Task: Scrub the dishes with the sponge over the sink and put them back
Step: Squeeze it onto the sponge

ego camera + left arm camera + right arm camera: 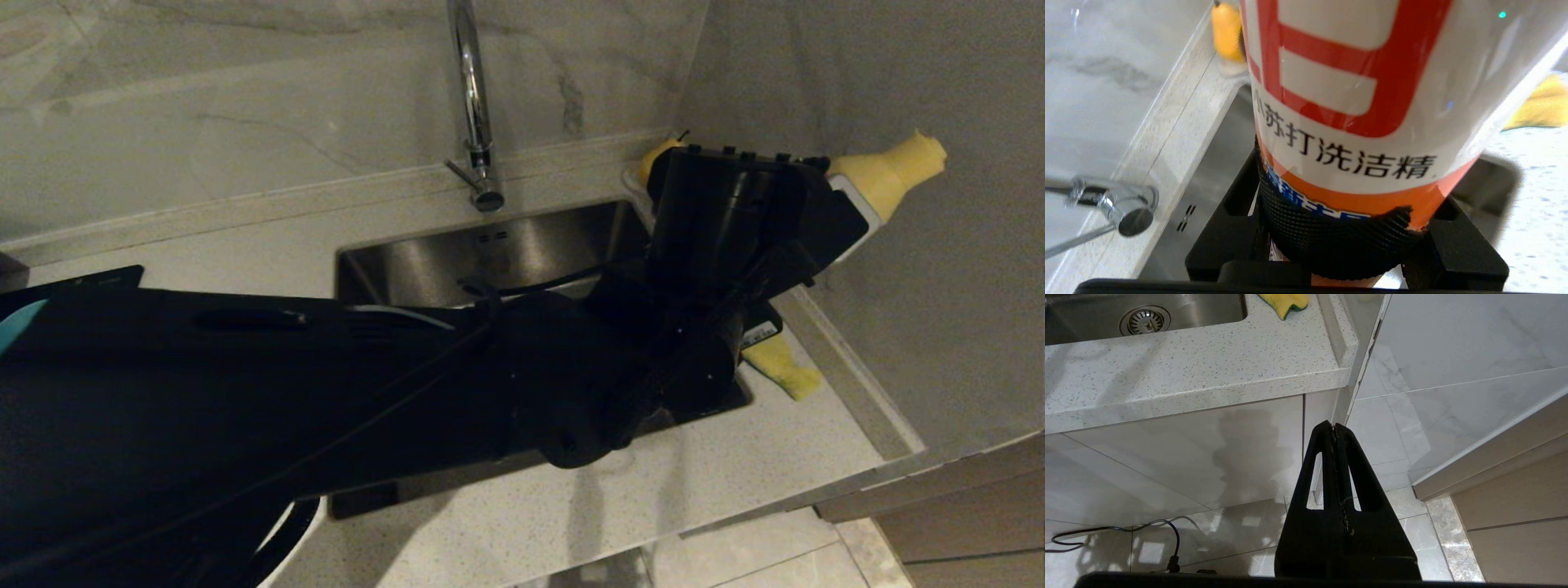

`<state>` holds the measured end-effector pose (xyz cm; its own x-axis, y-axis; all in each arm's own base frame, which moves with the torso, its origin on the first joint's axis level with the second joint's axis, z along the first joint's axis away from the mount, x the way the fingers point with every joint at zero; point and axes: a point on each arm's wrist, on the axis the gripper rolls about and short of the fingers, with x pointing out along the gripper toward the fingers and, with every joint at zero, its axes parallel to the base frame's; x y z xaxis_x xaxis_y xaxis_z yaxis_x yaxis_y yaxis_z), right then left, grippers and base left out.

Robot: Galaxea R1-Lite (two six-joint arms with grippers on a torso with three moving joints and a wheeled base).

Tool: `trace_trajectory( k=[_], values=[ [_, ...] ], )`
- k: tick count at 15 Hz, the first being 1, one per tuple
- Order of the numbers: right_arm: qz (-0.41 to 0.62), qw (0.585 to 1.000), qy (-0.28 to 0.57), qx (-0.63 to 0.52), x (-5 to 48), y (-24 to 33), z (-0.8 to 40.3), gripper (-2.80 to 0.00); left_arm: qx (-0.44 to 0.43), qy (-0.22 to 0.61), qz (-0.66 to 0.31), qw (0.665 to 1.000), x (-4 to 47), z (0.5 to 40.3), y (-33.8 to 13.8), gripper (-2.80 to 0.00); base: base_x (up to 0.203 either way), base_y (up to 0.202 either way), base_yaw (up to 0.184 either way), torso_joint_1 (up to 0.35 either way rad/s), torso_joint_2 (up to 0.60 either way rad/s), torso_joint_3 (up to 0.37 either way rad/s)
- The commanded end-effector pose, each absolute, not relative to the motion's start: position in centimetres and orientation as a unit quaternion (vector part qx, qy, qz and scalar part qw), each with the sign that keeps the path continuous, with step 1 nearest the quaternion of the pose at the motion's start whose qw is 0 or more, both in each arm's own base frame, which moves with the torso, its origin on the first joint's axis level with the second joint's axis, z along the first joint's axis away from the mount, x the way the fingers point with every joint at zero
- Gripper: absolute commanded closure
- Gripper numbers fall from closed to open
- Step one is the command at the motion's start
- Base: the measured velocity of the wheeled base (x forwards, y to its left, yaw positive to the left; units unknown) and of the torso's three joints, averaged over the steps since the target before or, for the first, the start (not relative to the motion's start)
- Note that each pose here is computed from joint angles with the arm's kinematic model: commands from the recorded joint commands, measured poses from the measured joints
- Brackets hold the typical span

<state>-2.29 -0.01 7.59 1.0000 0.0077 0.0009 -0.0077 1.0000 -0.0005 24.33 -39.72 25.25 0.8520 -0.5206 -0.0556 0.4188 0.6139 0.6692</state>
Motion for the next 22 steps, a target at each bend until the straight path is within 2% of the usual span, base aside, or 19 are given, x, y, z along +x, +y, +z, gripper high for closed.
trace_trajectory(
  k=[1, 6, 11, 14, 22],
  values=[
    [0.004, 1.0, -0.001, 0.0, -2.3, 0.0, 7.6, 0.0, 0.359, -0.067, -0.263, 0.893, 24.2, 24.7, -39.8, 0.0, 0.0, 0.0, 0.0, 0.0, 0.0, 0.0],
    [0.004, 1.0, -0.001, -0.001, -2.3, 0.0, 7.6, 0.0, 0.387, -0.047, -0.264, 0.882, 23.8, 22.9, -40.4, 0.0, 0.0, 0.0, 0.0, 0.0, 0.0, 0.0],
    [0.004, 1.0, -0.002, 0.0, -2.3, 0.0, 7.6, 0.0, 0.409, -0.077, -0.253, 0.873, 24.4, 21.8, -41.5, 0.0, 0.0, 0.0, 0.0, 0.0, 0.0, 0.0],
    [0.004, 1.0, -0.001, 0.0, -2.3, 0.0, 7.6, 0.0, 0.423, -0.063, -0.242, 0.871, 24.6, 20.7, -41.7, 0.0, 0.0, 0.0, 0.0, 0.0, 0.0, 0.0],
    [0.005, 1.0, -0.002, 0.0, -2.3, 0.0, 7.6, 0.0, 0.506, -0.059, -0.222, 0.832, 25.2, 18.9, -42.3, 0.0, 0.0, 0.0, 0.0, 0.0, 0.0, 0.0]
  ],
)
